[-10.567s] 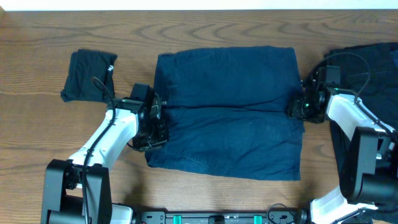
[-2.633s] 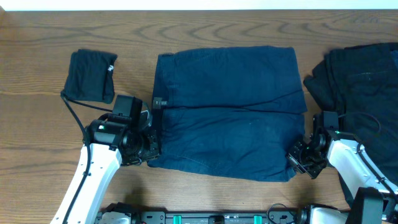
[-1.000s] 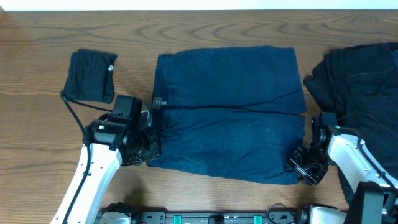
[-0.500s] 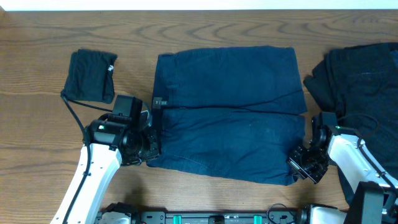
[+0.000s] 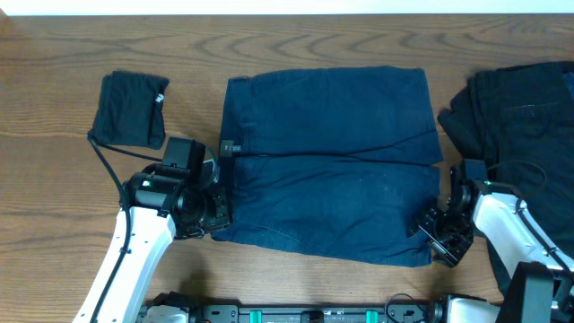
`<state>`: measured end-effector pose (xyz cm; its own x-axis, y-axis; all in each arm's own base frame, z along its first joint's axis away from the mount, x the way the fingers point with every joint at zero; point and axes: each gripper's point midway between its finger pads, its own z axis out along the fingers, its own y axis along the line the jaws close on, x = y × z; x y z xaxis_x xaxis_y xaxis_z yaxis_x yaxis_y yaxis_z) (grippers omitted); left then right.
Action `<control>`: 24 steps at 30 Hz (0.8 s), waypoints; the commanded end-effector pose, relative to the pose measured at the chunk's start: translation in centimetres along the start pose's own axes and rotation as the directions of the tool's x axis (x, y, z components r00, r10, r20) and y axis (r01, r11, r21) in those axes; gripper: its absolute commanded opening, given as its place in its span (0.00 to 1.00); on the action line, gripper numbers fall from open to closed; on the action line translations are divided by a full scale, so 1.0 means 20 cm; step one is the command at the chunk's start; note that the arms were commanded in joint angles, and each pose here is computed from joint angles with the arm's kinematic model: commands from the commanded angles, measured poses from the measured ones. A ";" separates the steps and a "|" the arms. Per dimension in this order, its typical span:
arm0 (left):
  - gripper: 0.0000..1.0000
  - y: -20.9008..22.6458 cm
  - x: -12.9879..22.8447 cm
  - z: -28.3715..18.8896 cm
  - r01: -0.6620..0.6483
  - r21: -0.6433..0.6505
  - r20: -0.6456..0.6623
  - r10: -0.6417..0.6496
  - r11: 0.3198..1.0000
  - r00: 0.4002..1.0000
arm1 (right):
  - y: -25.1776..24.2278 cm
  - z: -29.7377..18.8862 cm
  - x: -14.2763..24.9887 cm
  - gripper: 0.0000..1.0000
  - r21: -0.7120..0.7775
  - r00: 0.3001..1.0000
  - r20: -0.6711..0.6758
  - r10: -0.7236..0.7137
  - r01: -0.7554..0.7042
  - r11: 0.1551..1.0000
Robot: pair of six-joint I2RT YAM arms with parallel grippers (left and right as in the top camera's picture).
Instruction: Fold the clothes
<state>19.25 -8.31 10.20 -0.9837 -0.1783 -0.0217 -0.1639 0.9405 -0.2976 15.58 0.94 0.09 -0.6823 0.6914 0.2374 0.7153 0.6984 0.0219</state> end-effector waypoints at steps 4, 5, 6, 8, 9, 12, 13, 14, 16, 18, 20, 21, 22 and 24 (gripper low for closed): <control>0.17 0.02 0.01 0.01 -0.024 -0.012 -0.005 0.023 1.000 1.000 | -0.03 -0.05 -0.01 0.71 0.034 1.000 -0.004 0.016 -0.016 0.999; 0.17 0.02 0.01 0.01 -0.024 -0.012 -0.005 0.023 1.000 1.000 | -0.02 -0.05 0.02 0.72 0.020 0.999 -0.033 0.019 -0.018 1.000; 0.17 0.02 0.01 0.01 -0.024 -0.012 -0.004 0.024 1.000 1.000 | -0.01 -0.05 0.06 0.73 0.003 0.997 -0.071 0.023 -0.022 1.000; 0.17 0.02 0.01 0.01 -0.024 -0.012 -0.004 0.024 1.000 1.000 | 0.01 -0.06 0.12 0.74 -0.025 0.991 -0.134 0.029 -0.032 0.999; 0.17 0.02 0.01 0.01 -0.023 -0.012 -0.004 0.023 1.000 1.000 | 0.01 -0.07 0.14 0.74 -0.033 0.987 -0.158 0.032 -0.038 0.999; 0.17 0.02 0.01 0.01 -0.024 -0.012 -0.004 0.024 1.000 1.000 | -0.01 -0.06 0.16 0.74 -0.011 0.985 -0.171 0.034 -0.037 0.999; 0.17 0.02 0.01 0.01 -0.024 -0.012 -0.005 0.023 1.000 1.000 | -0.02 -0.06 0.16 0.74 0.002 0.985 -0.166 0.037 -0.037 0.999; 0.17 0.02 0.01 0.01 -0.024 -0.012 -0.005 0.023 1.000 1.000 | -0.03 -0.05 0.16 0.74 0.004 0.986 -0.161 0.037 -0.037 0.999; 0.17 0.02 0.01 0.01 -0.024 -0.012 -0.005 0.023 1.000 1.000 | -0.02 -0.04 0.15 0.74 -0.003 0.988 -0.151 0.045 -0.046 0.999; 0.17 0.02 0.01 0.01 -0.024 -0.012 -0.005 0.023 1.000 1.000 | -0.02 -0.03 0.14 0.73 -0.009 0.989 -0.143 0.046 -0.047 0.999; 0.17 0.02 0.01 0.01 -0.024 -0.012 -0.005 0.023 1.000 1.000 | -0.02 -0.01 0.14 0.72 -0.007 0.988 -0.143 0.063 -0.064 0.998; 0.17 0.02 0.01 0.01 -0.024 -0.012 -0.005 0.023 1.000 1.000 | -0.02 0.00 0.14 0.72 -0.007 0.988 -0.143 0.062 -0.064 0.998; 0.17 0.02 0.01 0.01 -0.024 -0.012 -0.005 0.023 1.000 1.000 | -0.03 0.00 0.15 0.72 -0.004 0.988 -0.145 0.059 -0.061 0.998; 0.17 0.02 0.01 0.01 -0.024 -0.012 -0.005 0.023 1.000 1.000 | -0.04 0.01 0.16 0.72 0.002 0.987 -0.149 0.056 -0.056 0.998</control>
<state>19.25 -8.31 10.21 -0.9867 -0.1604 -0.0278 -0.1450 0.9437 -0.2973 13.45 2.59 0.91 -0.6314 0.6847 0.3640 0.7405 0.6717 0.0211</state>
